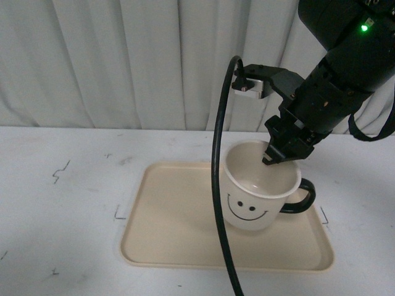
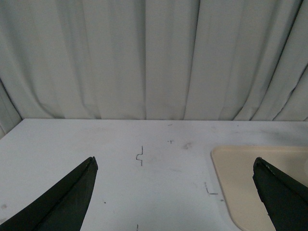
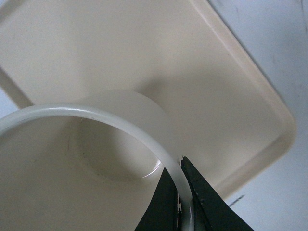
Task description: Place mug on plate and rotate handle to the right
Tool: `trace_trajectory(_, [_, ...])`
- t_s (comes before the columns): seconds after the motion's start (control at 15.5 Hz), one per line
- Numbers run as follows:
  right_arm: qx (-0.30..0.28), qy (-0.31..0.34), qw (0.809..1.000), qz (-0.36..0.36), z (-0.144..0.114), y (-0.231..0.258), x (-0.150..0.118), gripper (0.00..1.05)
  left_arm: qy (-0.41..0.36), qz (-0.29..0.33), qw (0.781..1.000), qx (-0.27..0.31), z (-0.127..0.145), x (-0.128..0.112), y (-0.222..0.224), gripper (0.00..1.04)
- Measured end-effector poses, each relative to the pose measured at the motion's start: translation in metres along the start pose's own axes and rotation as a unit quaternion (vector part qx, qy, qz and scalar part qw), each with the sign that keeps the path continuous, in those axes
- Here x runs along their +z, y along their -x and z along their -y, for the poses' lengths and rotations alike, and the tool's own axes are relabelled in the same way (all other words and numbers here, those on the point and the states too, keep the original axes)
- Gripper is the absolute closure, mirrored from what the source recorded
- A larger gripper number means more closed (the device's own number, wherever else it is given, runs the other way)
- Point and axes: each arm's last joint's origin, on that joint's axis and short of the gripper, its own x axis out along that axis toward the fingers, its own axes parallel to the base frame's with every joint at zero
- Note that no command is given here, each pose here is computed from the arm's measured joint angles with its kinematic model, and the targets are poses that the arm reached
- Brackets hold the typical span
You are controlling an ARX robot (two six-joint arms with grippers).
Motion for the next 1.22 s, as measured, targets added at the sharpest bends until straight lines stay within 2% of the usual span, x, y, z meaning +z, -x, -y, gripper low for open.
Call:
trace_trajectory(0.13, [0.023,0.136,0.99,0.007,0.001,0.003,0.012,1.02,0.0,0.0,1.0,0.0,0.0,0.0,0.0,0.07])
trace_trajectory(0.26, [0.05,0.214,0.976,-0.007,-0.002,-0.01,0.021,1.02,0.0,0.0,1.0,0.0,0.0,0.0,0.0,0.07])
trace_trajectory(0.39, [0.089,0.246,0.965,-0.027,-0.006,-0.035,0.026,1.02,0.0,0.0,1.0,0.0,0.0,0.0,0.0,0.07])
trace_trajectory(0.64, [0.107,0.219,0.967,-0.07,-0.001,-0.057,0.034,1.02,0.0,0.0,1.0,-0.001,0.0,0.0,0.0,0.07])
trace_trajectory(0.77, [0.105,0.191,0.971,-0.103,-0.001,-0.066,0.034,1.02,0.0,0.0,1.0,0.0,0.0,0.0,0.0,0.07])
trace_trajectory(0.97, [0.087,0.185,0.973,-0.112,-0.006,-0.067,0.041,1.02,0.0,0.0,1.0,0.0,0.0,0.0,0.0,0.07])
trace_trajectory(1.03, [0.082,0.186,0.973,-0.112,-0.007,-0.068,0.043,0.95,0.0,0.0,1.0,0.0,0.0,0.0,0.0,0.07])
trace_trajectory(1.22, [0.086,0.179,0.973,-0.115,-0.009,-0.072,0.04,0.65,0.0,0.0,1.0,0.0,0.0,0.0,0.0,0.07])
